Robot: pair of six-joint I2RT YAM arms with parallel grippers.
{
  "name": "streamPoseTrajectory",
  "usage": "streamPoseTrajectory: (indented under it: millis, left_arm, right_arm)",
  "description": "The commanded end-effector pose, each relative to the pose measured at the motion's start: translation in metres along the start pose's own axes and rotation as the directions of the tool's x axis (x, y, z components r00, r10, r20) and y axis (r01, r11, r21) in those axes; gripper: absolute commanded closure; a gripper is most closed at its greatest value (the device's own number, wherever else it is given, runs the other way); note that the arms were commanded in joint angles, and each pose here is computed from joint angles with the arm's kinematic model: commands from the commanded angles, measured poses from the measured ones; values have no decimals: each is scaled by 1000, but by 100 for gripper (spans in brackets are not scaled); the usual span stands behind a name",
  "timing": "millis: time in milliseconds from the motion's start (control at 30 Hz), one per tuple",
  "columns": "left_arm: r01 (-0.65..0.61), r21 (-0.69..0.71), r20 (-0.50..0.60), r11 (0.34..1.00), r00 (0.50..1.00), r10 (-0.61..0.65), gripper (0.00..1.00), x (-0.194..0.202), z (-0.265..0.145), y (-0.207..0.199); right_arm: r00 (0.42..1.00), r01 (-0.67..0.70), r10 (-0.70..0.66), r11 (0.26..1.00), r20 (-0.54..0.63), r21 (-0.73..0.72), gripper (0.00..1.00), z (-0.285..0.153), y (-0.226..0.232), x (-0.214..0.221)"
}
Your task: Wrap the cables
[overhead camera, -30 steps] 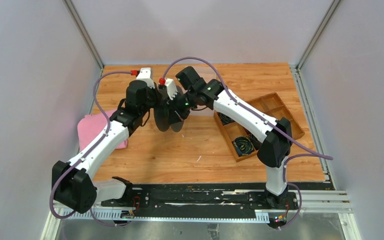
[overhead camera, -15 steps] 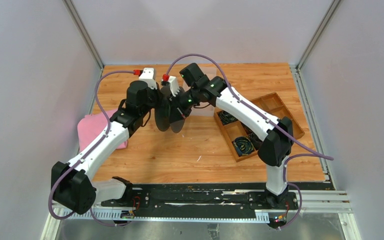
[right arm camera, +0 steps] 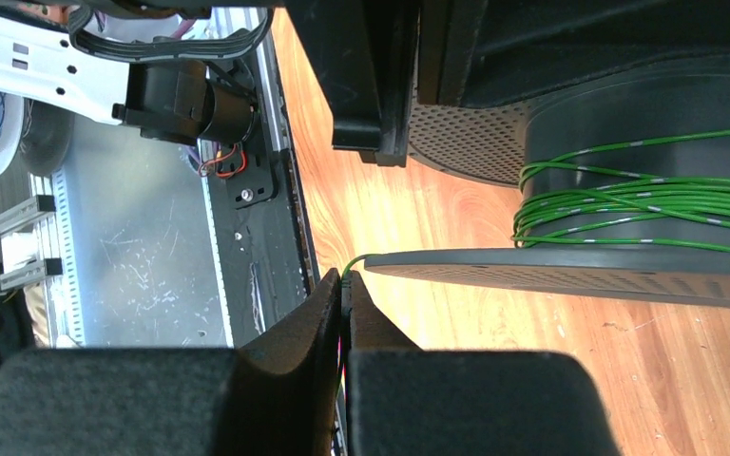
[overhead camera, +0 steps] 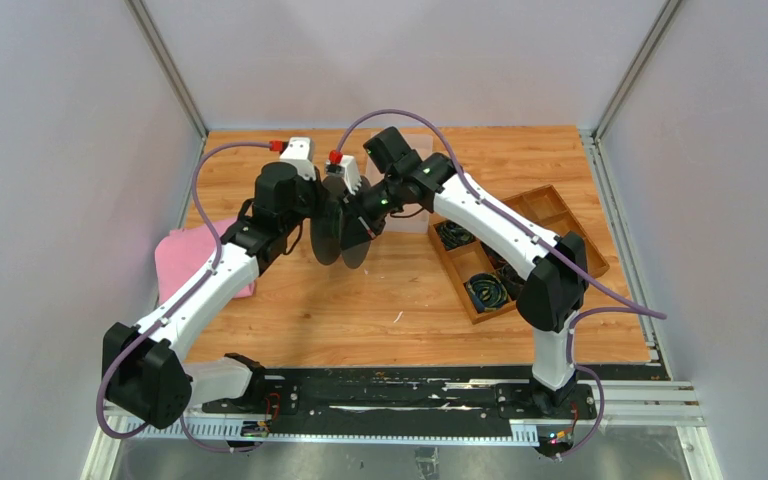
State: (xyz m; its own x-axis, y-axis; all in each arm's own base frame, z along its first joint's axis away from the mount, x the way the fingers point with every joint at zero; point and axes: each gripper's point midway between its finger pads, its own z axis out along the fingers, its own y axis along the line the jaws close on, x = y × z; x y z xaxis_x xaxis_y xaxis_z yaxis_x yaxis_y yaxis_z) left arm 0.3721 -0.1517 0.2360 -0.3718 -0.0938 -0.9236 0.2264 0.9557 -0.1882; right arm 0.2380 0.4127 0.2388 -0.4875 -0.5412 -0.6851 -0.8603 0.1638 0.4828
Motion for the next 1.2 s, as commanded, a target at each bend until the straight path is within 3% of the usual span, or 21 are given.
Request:
streamPoseTrajectory:
  millis: [0,600,1167]
  left_arm:
    - [-17,-10,52,1000,998,18,100,-12,-3,1]
    - [-5,-30,63,1000,998,7,100,-14,-6,5]
    - [0,-29,63,1000,998,2,100,-15,-7,5]
  right_arm:
    - [1000,-6,4,997,-20,-76,98,-9,15,11]
    - [998,32,-38,992,-42,-123,94,-11,20,28]
    - [997,43,-51,991,-59,-126,99,-17,22,33]
